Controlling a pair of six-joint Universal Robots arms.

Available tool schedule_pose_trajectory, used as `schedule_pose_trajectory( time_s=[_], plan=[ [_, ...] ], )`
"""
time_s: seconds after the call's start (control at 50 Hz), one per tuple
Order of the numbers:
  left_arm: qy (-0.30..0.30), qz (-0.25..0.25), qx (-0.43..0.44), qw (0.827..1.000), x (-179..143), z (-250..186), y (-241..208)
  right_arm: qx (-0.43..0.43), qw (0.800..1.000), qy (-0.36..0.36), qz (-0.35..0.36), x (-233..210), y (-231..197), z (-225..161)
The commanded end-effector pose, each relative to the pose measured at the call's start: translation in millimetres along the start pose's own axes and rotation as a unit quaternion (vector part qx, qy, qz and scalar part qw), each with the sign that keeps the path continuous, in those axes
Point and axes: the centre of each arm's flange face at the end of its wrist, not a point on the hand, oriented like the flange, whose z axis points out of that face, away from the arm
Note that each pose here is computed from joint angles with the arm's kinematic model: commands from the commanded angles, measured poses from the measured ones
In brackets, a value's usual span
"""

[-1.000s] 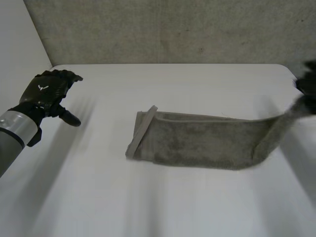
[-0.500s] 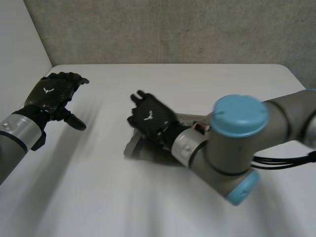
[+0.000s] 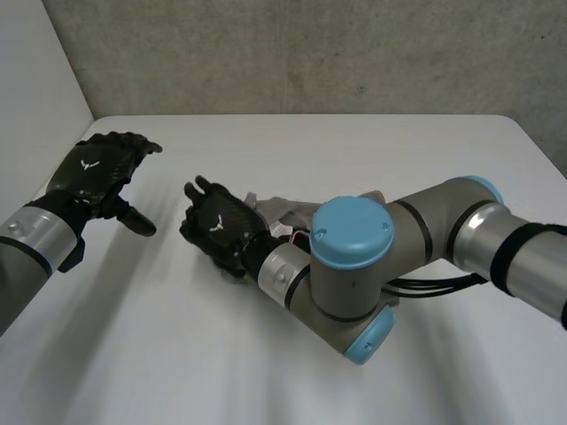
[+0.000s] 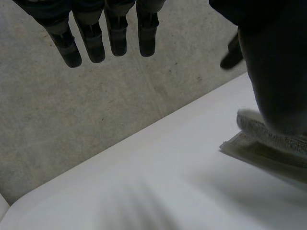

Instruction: Fold the towel.

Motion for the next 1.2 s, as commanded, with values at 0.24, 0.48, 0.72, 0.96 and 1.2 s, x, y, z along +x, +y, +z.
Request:
schedule_pose_trajectory(
  time_s=[0.24, 0.48, 0.72, 0.96, 1.2],
  plan=[
    [0.088, -0.018, 0.037, 0.995, 74, -3, -26, -0.012, 0.967, 0.139, 0.211, 102, -33, -66],
    [0.154, -0.046, 0.021, 0.987, 138, -4, -18, -0.143, 0.925, 0.207, 0.283, 129, 29, -147],
    [0.169, -0.042, -0.040, 0.984, 170, -6, 20, -0.239, 0.918, 0.179, 0.262, 86, 77, -173],
    [0.124, -0.035, -0.066, 0.989, 169, 14, 48, -0.257, 0.915, 0.156, 0.270, 54, 99, -173],
    [0.045, 0.017, -0.011, 0.999, 148, 47, 49, -0.251, 0.926, 0.164, 0.229, 62, 97, -176]
  ],
)
